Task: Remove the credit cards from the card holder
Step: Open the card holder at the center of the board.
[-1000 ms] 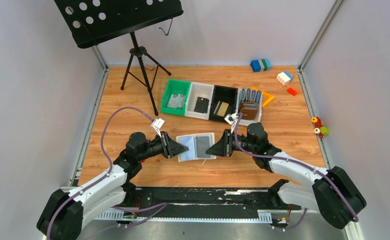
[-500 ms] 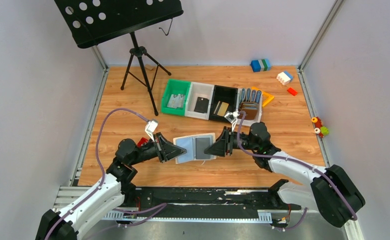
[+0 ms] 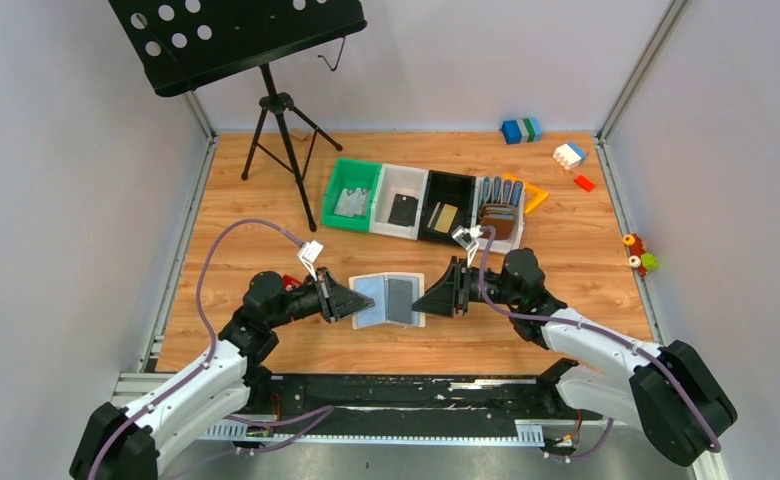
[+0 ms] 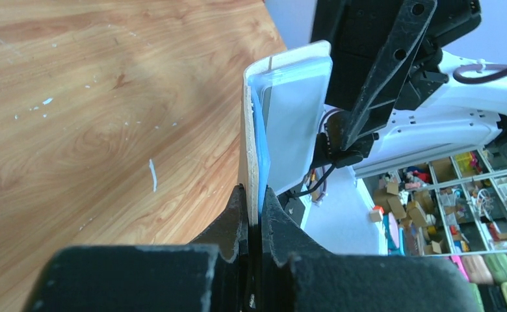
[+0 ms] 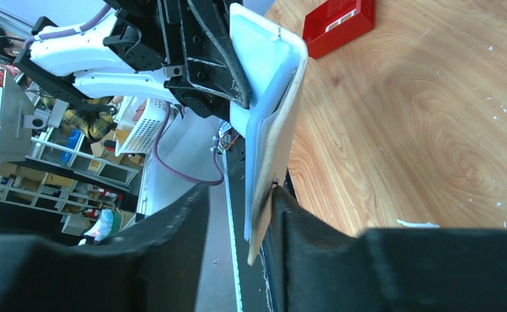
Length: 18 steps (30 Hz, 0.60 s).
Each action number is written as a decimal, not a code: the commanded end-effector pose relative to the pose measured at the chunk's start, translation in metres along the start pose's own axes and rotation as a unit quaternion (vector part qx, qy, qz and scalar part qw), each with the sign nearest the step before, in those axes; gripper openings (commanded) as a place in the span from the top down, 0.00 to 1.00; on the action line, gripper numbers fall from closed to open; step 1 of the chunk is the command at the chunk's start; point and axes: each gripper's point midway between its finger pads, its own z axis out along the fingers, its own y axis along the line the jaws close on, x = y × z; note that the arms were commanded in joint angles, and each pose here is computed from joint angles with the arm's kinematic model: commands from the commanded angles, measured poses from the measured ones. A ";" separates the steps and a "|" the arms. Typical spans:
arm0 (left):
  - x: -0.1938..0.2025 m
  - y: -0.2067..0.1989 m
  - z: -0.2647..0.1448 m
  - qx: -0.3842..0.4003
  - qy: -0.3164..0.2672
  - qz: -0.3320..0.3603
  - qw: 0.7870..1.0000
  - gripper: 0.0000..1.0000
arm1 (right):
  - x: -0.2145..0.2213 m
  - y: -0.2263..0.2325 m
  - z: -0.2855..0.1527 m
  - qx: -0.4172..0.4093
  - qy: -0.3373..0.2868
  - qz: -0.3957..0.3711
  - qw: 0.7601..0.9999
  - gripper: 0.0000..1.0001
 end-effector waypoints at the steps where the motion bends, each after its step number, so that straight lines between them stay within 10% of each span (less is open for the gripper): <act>1: -0.010 -0.011 0.003 0.026 -0.016 0.008 1.000 1.00 | 0.002 -0.004 -0.004 0.011 -0.004 -0.021 1.000 0.67; 18: -0.010 -0.013 0.007 0.031 -0.007 0.007 0.999 1.00 | 0.000 0.010 0.004 -0.015 0.008 -0.051 0.999 1.00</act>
